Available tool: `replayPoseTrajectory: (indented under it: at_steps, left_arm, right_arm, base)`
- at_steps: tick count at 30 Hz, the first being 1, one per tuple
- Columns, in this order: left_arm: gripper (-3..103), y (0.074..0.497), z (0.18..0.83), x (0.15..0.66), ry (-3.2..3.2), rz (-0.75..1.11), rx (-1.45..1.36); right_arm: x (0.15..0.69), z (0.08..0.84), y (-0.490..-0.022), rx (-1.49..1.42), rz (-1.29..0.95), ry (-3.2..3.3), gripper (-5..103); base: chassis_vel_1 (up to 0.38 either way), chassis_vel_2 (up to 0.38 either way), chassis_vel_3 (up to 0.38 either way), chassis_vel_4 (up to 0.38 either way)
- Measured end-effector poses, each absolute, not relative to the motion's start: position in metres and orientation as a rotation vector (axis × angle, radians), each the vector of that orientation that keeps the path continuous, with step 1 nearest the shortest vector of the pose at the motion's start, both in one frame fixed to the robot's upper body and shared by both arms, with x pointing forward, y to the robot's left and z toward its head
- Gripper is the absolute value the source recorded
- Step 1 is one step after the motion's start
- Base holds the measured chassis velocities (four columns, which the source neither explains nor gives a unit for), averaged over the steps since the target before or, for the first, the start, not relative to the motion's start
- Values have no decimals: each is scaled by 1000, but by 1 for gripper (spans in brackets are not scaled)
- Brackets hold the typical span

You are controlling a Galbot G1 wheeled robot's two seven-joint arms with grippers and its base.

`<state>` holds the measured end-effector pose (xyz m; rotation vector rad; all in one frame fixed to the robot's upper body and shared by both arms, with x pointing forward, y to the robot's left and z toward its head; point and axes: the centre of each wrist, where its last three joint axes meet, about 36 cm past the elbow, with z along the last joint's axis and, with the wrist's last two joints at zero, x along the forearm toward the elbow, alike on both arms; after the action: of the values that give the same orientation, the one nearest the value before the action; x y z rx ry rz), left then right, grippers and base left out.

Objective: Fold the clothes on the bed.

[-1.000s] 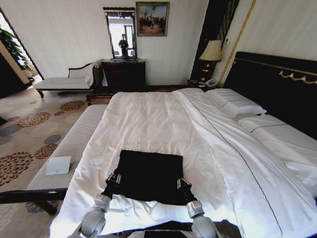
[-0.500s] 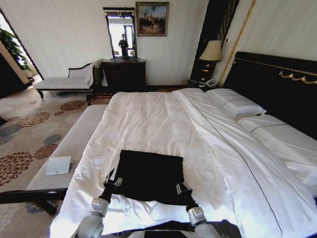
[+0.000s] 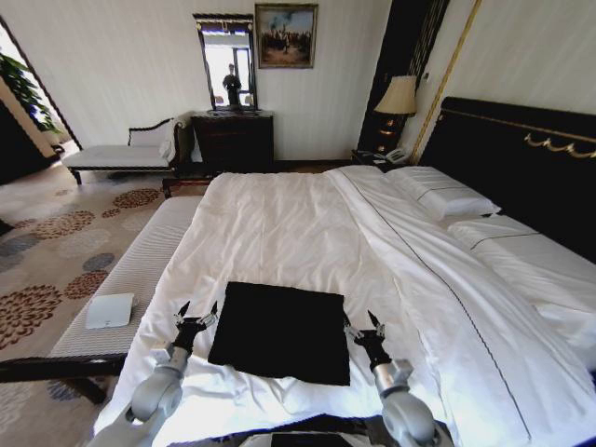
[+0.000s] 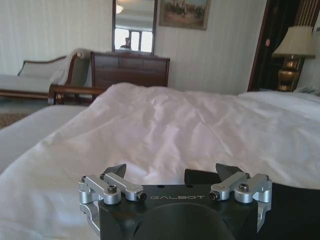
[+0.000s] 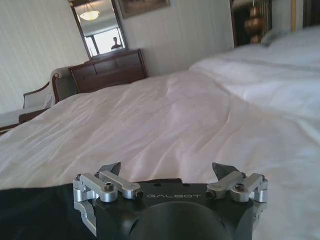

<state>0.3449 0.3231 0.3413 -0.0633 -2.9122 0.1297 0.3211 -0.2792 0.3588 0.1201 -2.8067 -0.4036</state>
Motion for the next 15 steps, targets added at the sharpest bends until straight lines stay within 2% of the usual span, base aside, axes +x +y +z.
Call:
replayPoseTrajectory:
  at_steps: [1,5,15]
  left_arm:
    - [100,323,341,345,-2912,130,-63]
    - [100,327,349,388,-2801,220,-43]
    - [100,323,354,457,-2624,539,-173]
  right_arm:
    - [321,359,-279,120,-404,-2807,97]
    - [374,376,-306,183,-679,-2619,100]
    - [428,371,-318,205,-754,-2568,100]
  base:
    - [0,0,0,0]
    - [0,0,0,0]
    - [0,0,0,0]
